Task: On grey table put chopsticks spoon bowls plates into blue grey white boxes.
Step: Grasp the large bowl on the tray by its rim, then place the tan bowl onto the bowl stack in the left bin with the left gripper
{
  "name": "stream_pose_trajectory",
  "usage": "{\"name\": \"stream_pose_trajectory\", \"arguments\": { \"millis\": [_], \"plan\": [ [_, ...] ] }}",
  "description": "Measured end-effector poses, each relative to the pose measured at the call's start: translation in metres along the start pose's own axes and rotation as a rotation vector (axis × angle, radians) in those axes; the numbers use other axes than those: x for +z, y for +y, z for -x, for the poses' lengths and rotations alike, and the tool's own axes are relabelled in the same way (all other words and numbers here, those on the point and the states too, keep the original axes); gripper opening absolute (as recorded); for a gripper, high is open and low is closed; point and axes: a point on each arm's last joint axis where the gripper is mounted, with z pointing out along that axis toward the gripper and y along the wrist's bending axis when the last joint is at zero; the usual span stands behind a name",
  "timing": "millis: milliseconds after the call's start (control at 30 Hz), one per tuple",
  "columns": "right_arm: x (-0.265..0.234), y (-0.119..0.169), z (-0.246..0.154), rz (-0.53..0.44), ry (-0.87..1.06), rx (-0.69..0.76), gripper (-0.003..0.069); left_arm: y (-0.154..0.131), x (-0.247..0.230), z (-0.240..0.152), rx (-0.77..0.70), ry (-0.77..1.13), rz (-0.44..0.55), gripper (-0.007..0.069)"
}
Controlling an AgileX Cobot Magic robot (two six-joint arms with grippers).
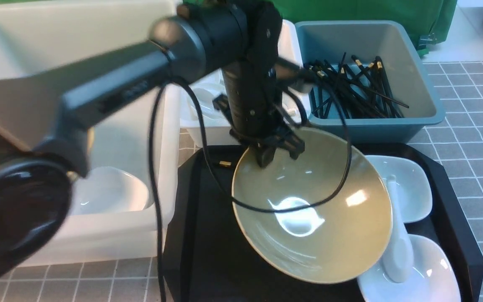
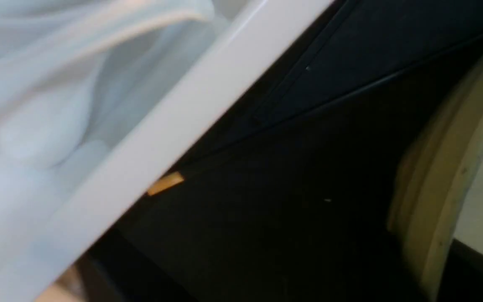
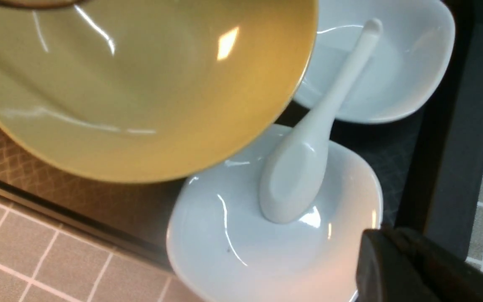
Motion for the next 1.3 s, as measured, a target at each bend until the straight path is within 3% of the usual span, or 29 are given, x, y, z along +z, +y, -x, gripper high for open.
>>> {"name": "stream_pose_trajectory", "arguments": {
  "millis": [167,333,467,633,667,767,967,1100,1233,1300],
  "plan": [
    [0.000,0.000,0.001,-0.003,-0.007,0.000,0.0043,0.000,-0.062,-0.009,0.076,-0.131,0.033,0.0003],
    [0.000,0.000,0.001,-0.003,-0.007,0.000,0.0045,0.006,-0.134,-0.033,0.064,-0.286,0.000,0.0002],
    [0.000,0.000,0.001,-0.003,-0.007,0.000,0.0045,0.034,-0.193,-0.067,-0.019,-0.415,0.052,0.0002],
    [0.000,0.000,0.001,-0.003,-0.007,-0.001,0.0045,0.104,-0.243,-0.128,-0.278,-0.497,0.218,0.0002],
    [0.000,0.000,0.001,-0.003,-0.007,-0.001,0.0045,0.111,-0.245,-0.133,-0.305,-0.497,0.231,0.0002],
    [0.000,0.002,0.001,0.010,-0.007,-0.014,0.0045,0.166,-0.240,-0.181,-0.590,-0.465,0.276,0.0002],
    [0.001,0.004,0.001,0.019,-0.010,-0.025,0.0045,0.222,-0.188,-0.256,-0.968,-0.393,0.213,0.0002],
    [0.001,0.004,0.000,0.022,-0.009,-0.027,0.0046,0.236,-0.152,-0.287,-1.096,-0.373,0.232,0.0003],
    [0.002,0.004,-0.002,0.022,-0.002,-0.025,0.0046,0.240,-0.127,-0.295,-1.138,-0.414,0.265,0.0024],
    [0.002,0.004,-0.002,0.022,-0.002,-0.024,0.0046,0.243,-0.115,-0.298,-1.150,-0.446,0.298,0.0078]
  ]
}}
